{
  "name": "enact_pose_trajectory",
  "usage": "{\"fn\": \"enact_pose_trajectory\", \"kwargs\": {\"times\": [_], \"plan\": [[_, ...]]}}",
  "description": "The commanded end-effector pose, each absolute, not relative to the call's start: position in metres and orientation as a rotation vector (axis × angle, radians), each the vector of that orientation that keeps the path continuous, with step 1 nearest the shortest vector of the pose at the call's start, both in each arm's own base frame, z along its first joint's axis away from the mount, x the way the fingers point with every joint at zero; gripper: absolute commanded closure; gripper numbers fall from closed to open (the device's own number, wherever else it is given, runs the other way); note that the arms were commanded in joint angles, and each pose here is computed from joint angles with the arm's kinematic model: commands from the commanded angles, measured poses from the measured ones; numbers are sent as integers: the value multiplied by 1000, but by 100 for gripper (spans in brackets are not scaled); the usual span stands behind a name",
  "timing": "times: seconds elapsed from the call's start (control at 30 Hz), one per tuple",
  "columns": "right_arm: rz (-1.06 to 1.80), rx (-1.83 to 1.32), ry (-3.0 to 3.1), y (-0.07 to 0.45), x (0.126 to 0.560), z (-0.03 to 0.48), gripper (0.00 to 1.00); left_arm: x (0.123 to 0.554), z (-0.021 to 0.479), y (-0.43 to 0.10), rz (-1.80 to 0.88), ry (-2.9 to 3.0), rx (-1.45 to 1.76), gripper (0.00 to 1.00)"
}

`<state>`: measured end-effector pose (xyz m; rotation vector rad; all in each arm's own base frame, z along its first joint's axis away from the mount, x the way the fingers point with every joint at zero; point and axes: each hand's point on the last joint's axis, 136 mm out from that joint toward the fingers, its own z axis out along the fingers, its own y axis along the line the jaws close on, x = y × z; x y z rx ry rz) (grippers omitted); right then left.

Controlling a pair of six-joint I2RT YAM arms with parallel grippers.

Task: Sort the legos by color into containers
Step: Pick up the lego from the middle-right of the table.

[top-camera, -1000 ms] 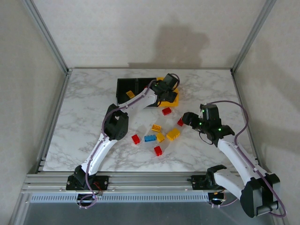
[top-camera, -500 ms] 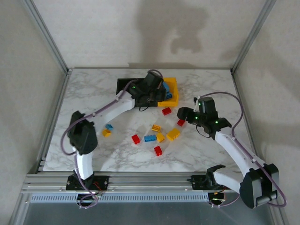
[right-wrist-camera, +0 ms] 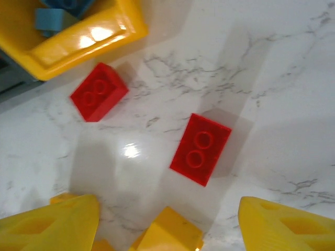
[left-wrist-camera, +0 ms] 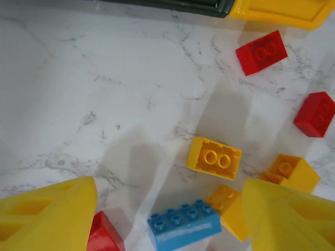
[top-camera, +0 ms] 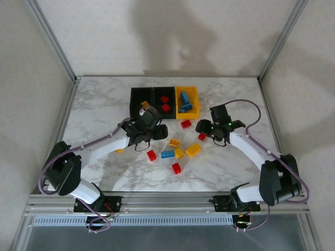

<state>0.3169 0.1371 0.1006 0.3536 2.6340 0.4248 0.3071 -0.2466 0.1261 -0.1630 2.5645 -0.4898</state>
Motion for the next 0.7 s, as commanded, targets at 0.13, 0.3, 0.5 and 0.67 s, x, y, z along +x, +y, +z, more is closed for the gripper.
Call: {"fn": "enact_pose_trajectory", "kwargs": {"times": [0.13, 0.3, 0.5, 0.67], "plan": [[288, 483, 2689, 130, 330, 73, 28, 296, 131, -249, -653, 2524, -252, 27], [247, 513, 2719, 133, 344, 55, 30, 293, 129, -248, -665, 2520, -269, 27], [219, 543, 2754, 136, 350, 34, 36, 291, 125, -245, -657, 2525, -282, 27], [202, 529, 2775, 137, 347, 26, 53, 290, 122, -243, -644, 2531, -285, 27]]}}
